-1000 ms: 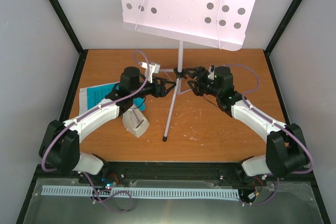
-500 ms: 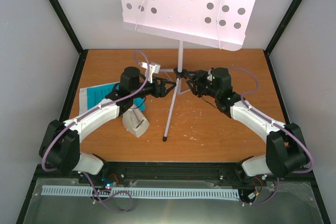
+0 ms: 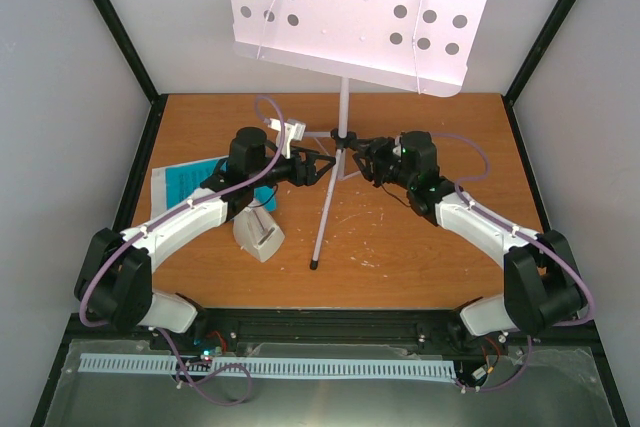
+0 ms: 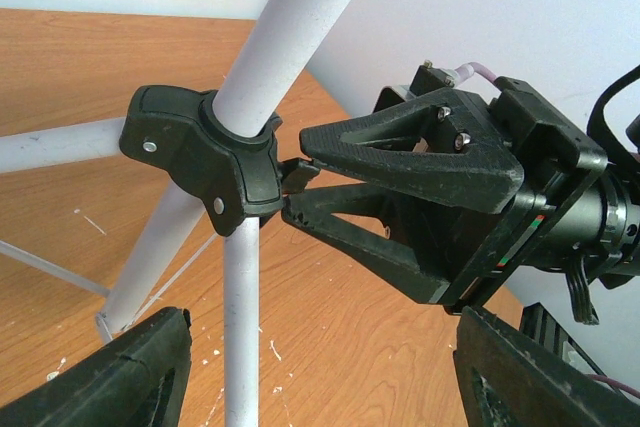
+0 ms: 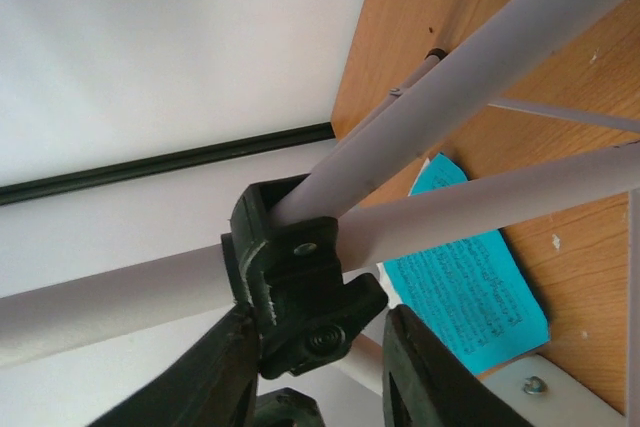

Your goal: Pack up the instrument practice props

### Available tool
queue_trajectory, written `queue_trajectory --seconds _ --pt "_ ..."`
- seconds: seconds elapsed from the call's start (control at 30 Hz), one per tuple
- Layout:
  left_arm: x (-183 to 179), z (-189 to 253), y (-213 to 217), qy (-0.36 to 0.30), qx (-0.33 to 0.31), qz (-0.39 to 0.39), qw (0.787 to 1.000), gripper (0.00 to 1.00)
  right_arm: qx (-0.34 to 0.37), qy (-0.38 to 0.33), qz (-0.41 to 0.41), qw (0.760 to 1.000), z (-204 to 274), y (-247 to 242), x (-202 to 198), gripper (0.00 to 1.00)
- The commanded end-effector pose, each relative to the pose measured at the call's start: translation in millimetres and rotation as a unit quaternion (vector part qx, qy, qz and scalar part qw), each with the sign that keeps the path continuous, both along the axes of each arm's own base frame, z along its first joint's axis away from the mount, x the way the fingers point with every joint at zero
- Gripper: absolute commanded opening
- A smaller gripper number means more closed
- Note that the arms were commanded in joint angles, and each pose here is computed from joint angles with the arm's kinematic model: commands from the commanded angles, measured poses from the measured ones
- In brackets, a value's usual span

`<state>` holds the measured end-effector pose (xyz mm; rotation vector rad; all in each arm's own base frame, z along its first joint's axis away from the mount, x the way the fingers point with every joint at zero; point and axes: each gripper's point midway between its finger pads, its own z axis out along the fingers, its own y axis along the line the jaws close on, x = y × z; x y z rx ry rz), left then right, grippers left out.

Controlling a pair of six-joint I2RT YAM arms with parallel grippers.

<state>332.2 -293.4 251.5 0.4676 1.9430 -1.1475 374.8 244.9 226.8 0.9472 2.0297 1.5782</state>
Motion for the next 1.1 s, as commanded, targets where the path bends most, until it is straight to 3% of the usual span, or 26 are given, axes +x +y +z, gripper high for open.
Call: queue_trajectory --seconds 0.0,0.33,0.5,0.6,0.9,1.07 --pt "3 6 -1 -0.008 -0.01 -0.003 1.0 0.73 0.006 -0.002 -0.006 1.0 0 3 2 0.3" --pt "3 6 -1 -0.008 -0.011 -0.005 1.0 0.73 0.004 -0.001 -0.011 1.0 -5 1 1 0.17" --pt "1 4 -8 -0.004 -0.016 -0.026 1.0 0.73 -0.002 -0.009 -0.011 1.0 -6 1 2 0.28" --pt "2 -2 -14 0.01 -0.02 -0.039 0.999 0.73 -0.007 -0.016 -0.008 1.0 -8 2 4 0.28" --pt "11 -17 -25 0.028 -0.009 -0.052 0.998 0.64 -0.024 -0.049 0.004 0.999 -7 4 6 0.13" --pt "20 -29 -28 0.036 0.013 -0.04 0.998 0.57 -0.079 -0.106 0.008 0.991 -2 -2 6 0.06"
